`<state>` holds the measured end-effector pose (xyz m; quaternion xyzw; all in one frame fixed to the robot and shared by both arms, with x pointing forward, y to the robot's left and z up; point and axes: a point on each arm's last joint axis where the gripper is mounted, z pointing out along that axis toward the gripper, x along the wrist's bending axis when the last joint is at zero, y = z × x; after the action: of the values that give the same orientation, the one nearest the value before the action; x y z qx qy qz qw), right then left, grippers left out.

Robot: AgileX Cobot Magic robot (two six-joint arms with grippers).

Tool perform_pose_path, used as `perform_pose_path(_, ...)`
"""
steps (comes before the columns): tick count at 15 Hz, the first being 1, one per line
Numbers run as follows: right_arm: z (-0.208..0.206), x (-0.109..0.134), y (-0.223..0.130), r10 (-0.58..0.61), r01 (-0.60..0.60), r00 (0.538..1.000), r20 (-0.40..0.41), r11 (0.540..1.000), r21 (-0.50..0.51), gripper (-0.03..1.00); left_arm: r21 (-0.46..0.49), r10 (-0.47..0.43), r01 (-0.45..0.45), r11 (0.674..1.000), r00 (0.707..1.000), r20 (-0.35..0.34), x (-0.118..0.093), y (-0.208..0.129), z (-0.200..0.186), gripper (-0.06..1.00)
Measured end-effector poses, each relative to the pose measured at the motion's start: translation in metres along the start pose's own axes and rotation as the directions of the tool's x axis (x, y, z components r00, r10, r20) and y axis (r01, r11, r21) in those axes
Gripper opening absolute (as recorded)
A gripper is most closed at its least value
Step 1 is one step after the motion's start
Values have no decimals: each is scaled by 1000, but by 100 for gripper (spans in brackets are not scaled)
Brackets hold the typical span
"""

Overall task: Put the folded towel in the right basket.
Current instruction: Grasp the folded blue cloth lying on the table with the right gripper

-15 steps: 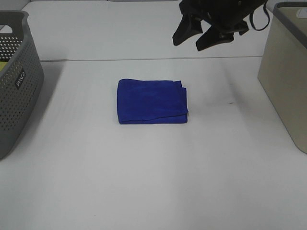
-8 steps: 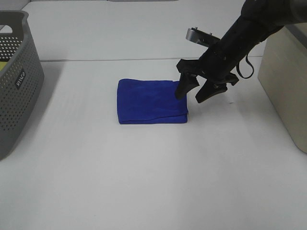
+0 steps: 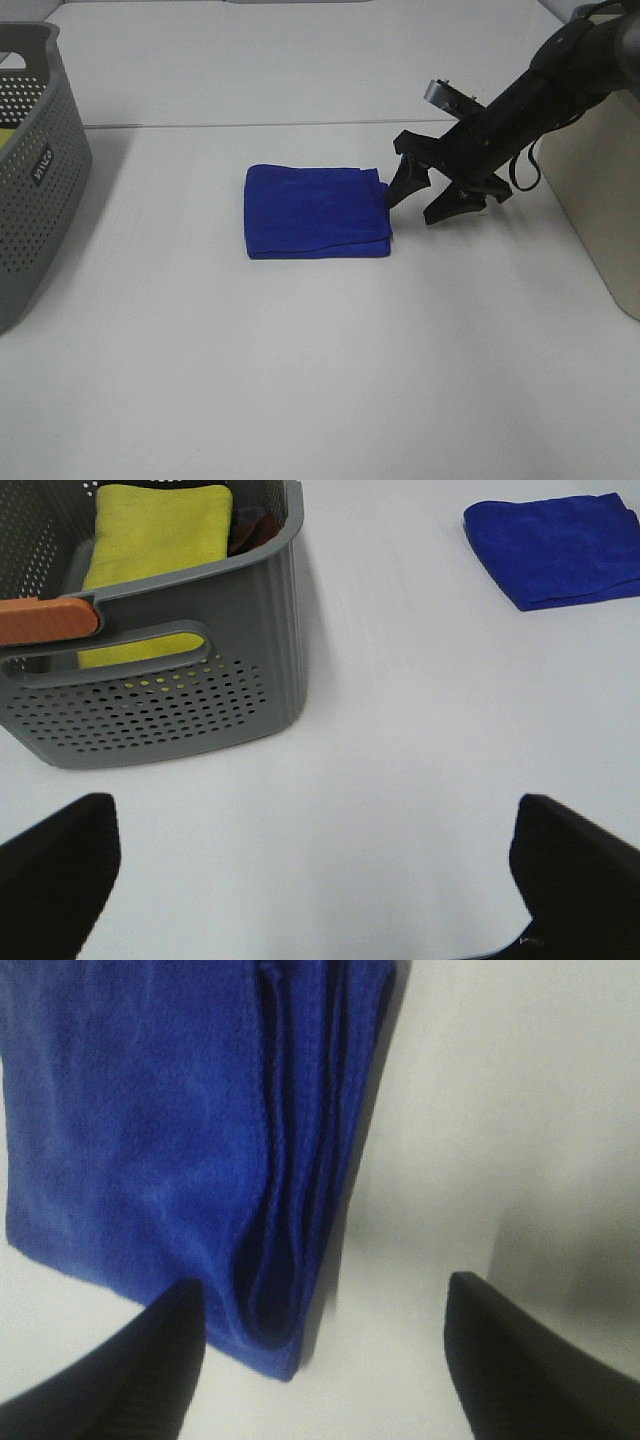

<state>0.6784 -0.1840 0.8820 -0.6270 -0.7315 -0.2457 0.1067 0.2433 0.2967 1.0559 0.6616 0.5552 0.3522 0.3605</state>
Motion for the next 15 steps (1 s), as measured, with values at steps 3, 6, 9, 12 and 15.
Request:
perform_pose_path(3, 0, -2, 6, 7, -5, 1000, 24, 998, -64, 67, 0, 0, 0, 1000, 1000, 0, 0, 0, 0, 99)
perform_pose_path(6, 13, -9, 2, 30, -29, 999, 14, 999, -34, 67, 0, 0, 0, 1000, 1000, 0, 0, 0, 0, 99)
perform_pose_path(9, 15, -9, 1, 17, -16, 1000, 12, 1000, -27, 67, 0, 0, 0, 1000, 1000, 0, 0, 0, 0, 99)
perform_pose_path(12, 27, 4, -1, 1, -1, 1000, -7, 1000, -9, 66, 0, 0, 0, 1000, 1000, 0, 0, 0, 0, 99)
perform_pose_path(15, 46, 29, -6, -17, 17, 999, -45, 1000, 15, 66, 0, 0, 0, 1000, 1000, 0, 0, 0, 0, 99)
